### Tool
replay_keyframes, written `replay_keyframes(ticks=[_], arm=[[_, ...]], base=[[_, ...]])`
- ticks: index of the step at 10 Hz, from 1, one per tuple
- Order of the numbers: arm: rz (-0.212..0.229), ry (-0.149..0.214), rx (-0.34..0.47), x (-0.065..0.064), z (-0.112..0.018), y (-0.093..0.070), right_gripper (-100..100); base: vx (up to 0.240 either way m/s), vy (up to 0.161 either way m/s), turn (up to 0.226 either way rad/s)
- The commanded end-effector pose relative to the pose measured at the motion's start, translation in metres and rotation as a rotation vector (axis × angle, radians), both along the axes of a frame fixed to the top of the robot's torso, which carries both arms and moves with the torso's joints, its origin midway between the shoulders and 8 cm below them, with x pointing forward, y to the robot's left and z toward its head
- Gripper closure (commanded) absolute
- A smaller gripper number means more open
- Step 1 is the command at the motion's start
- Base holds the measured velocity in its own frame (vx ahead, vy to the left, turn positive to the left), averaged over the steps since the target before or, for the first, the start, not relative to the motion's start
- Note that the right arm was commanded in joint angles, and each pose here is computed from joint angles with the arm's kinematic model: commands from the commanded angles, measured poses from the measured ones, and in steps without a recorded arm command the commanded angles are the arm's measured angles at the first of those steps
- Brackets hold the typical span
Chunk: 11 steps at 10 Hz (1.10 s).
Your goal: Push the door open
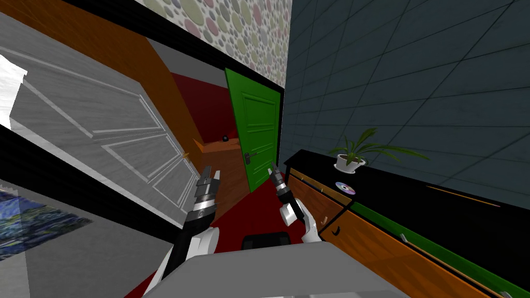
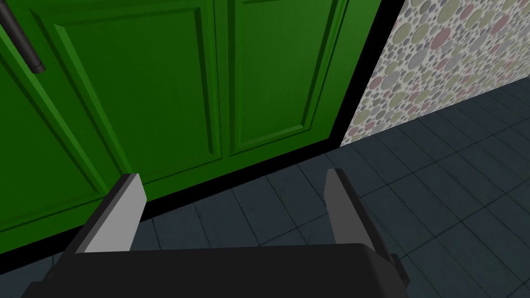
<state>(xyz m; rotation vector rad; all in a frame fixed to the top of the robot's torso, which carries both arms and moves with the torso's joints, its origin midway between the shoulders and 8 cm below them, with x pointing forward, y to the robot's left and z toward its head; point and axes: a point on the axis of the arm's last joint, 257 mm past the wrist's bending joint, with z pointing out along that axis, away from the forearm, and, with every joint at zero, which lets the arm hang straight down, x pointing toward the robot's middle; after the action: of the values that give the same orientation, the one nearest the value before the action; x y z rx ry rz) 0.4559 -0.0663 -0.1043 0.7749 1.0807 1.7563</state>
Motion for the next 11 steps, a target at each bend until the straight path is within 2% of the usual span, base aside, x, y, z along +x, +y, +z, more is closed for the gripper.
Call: replay_keyframes(ticks=[1, 4, 8, 10, 11], arm=[[0.034, 0.022, -0.005, 0.002, -0.012, 0.016, -100], [0.080, 0.050, -0.016, 0.003, -0.025, 0.037, -100], [0.181, 0.113, -0.051, 0.002, -0.058, 0.082, -100], [0.221, 0.138, -0.070, 0.001, -0.071, 0.099, -100], [0.221, 0.138, -0.070, 0.001, -0.071, 0.099, -100]], base=[[0.134, 0.007, -0.082], [0.118, 0.025, -0.050], [0.153, 0.024, -0.087], [0.160, 0.013, -0.098], [0.111, 0.015, -0.026]])
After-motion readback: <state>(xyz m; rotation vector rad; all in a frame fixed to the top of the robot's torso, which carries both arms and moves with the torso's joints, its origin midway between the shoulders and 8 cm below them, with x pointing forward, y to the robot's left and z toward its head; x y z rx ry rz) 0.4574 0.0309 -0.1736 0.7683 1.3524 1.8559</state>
